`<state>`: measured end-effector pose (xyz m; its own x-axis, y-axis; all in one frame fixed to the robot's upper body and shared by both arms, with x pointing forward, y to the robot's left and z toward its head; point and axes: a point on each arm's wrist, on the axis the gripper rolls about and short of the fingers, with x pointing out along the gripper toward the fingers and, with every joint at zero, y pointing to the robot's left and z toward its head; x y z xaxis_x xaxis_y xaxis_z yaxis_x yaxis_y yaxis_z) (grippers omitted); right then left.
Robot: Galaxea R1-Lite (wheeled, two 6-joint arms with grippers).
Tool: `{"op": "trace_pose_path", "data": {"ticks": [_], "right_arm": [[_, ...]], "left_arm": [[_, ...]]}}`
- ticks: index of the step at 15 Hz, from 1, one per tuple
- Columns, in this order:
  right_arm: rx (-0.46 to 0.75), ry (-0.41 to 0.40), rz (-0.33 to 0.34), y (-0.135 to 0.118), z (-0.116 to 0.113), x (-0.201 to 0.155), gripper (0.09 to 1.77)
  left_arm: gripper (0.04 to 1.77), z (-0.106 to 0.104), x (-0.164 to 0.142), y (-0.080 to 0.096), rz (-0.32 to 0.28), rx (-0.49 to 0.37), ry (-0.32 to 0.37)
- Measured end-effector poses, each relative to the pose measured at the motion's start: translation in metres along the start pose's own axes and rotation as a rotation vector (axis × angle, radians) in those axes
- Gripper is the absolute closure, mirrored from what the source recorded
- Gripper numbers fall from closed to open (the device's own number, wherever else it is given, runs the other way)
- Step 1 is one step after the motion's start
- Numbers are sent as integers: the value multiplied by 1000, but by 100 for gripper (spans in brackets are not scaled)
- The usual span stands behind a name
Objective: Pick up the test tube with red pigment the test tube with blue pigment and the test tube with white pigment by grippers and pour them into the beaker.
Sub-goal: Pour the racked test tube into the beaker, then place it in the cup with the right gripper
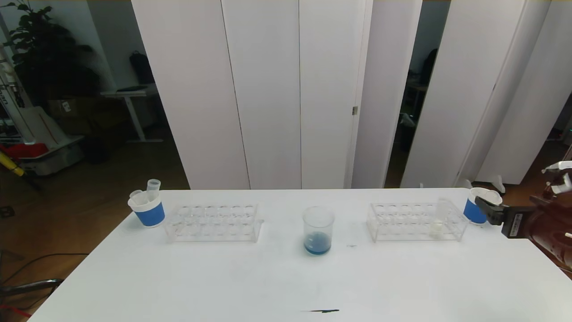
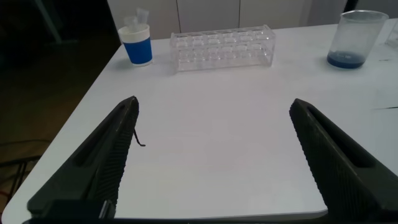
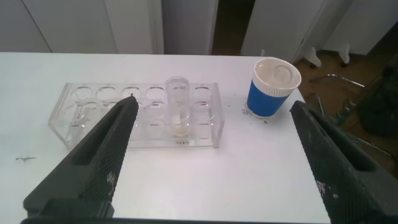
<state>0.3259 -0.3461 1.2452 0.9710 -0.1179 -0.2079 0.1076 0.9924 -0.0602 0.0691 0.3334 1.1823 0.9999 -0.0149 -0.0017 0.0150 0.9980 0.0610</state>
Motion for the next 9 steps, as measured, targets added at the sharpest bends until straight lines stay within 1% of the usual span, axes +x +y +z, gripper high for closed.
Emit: {"op": "trace_pose_path", "data": {"ticks": [5, 9], "right_arm": [[-8, 40, 10, 5, -26, 22, 11], [-13, 40, 13, 12, -41, 45, 11]], "left_arm": [[8, 0, 0, 0, 0, 0, 0], [8, 0, 0, 0, 0, 0, 0]]}}
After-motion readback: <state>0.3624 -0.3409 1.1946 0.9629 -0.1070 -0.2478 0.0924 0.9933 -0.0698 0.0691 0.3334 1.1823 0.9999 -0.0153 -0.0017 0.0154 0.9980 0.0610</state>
